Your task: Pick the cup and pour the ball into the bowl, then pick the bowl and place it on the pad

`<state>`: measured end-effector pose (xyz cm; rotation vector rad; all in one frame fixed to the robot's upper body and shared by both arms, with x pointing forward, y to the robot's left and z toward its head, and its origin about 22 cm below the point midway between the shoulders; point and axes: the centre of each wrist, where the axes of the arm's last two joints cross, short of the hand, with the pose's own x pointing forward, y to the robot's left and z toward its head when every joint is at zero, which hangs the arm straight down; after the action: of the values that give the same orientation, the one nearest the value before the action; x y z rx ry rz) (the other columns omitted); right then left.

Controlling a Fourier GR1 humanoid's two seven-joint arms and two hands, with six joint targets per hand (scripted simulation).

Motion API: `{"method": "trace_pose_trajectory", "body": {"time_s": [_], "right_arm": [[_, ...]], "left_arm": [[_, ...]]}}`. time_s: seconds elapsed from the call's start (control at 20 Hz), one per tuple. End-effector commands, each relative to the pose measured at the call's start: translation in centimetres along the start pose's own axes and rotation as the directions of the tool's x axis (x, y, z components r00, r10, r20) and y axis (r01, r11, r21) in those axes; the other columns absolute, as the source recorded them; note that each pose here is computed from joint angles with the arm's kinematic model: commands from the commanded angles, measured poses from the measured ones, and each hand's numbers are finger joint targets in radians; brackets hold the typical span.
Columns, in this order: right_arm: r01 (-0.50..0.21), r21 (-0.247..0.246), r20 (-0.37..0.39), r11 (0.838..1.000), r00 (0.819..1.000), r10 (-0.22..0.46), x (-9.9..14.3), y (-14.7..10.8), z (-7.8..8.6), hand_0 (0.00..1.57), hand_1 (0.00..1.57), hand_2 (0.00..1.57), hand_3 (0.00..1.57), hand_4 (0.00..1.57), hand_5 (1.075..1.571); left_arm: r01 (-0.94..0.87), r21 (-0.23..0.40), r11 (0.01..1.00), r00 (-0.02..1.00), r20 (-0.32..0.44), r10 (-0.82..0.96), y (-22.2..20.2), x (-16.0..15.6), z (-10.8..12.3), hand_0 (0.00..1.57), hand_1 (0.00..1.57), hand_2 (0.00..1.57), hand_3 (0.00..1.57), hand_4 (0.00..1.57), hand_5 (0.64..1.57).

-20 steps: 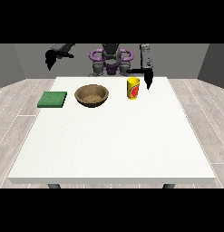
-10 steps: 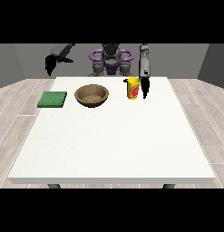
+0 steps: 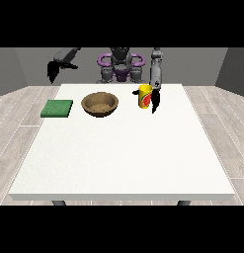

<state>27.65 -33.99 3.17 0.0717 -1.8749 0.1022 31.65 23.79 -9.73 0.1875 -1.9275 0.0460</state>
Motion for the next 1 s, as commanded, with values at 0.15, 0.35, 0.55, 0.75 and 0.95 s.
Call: {"method": "trace_pose_trajectory", "body": {"time_s": [0.15,0.35,0.55,0.75,0.95], "right_arm": [[-0.025,0.044,0.067,0.999,0.998,0.022,2.4,-0.5,-1.9,0.00,0.00,0.00,0.00,0.00,1.570],[-0.026,-0.020,0.032,0.999,0.999,0.027,0.5,-2.3,-0.2,0.00,0.00,0.00,0.00,0.00,1.570],[-0.003,-0.063,-0.185,0.998,0.983,-0.008,-1.2,-3.6,2.2,0.00,0.00,0.00,0.00,0.00,1.570],[0.001,-0.065,-0.208,0.998,0.978,-0.014,-2.2,-3.2,2.7,0.00,0.00,0.00,0.00,0.00,1.569],[-0.004,-0.089,-0.207,0.996,0.978,-0.014,-3.1,-4.4,3.0,0.00,0.00,0.00,0.00,0.00,1.568]], "left_arm": [[0.270,0.044,0.962,0.958,0.085,-0.273,-2.6,-0.7,1.5,1.32,1.32,1.57,1.57,1.45,1.245],[0.301,0.012,0.953,0.951,0.072,-0.301,-2.4,-0.7,2.5,1.33,1.33,1.57,1.57,1.50,1.241],[0.407,-0.138,0.903,0.908,-0.046,-0.416,0.7,-0.6,2.5,1.34,1.34,1.57,1.57,1.53,1.304],[0.657,-0.111,0.745,0.751,0.017,-0.660,7.2,3.1,-4.8,1.44,1.44,1.57,1.57,1.57,1.321],[0.733,-0.108,0.672,0.677,0.022,-0.735,5.9,7.7,-11.5,1.46,1.46,1.57,1.57,1.57,1.282]]}}
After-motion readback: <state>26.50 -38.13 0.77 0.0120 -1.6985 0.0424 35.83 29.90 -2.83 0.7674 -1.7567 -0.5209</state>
